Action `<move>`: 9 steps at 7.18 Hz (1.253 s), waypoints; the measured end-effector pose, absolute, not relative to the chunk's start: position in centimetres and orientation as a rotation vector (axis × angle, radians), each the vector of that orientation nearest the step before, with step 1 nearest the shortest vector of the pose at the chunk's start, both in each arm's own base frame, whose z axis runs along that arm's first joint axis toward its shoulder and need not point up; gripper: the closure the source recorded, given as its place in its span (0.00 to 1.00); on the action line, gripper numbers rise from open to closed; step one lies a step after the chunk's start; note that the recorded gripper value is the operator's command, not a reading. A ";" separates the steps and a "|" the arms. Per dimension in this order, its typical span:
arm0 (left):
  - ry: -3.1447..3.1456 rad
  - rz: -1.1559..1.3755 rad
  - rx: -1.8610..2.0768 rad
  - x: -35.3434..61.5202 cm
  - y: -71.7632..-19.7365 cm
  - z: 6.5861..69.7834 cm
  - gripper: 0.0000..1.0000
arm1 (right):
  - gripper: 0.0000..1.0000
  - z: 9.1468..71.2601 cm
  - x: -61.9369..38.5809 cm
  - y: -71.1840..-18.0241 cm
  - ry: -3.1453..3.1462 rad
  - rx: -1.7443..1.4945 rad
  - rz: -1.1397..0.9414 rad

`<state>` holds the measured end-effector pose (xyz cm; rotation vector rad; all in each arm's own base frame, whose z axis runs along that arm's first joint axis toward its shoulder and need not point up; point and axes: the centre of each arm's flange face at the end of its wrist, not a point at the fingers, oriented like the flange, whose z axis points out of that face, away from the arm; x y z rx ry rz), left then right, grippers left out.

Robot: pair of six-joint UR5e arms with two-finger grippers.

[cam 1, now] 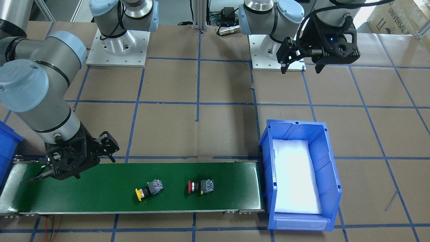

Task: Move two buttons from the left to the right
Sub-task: 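Position the right gripper above the yellow-capped button on the moving belt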

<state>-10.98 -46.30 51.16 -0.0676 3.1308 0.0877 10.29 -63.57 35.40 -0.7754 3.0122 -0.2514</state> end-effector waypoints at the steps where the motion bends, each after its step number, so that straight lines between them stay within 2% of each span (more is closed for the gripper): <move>1: 3.130 0.086 -0.068 -11.0 -46.3 51.2 0.00 | 0.00 35.8 10.3 -64.3 3.012 -0.778 -0.271; 5: 3.137 0.070 -0.082 -10.7 -46.6 51.3 0.00 | 0.00 35.0 10.1 -65.7 3.028 -0.713 -0.239; 9: 3.134 0.069 -0.083 -10.6 -46.7 51.3 0.00 | 0.00 33.4 9.6 -64.7 3.132 -0.388 -0.142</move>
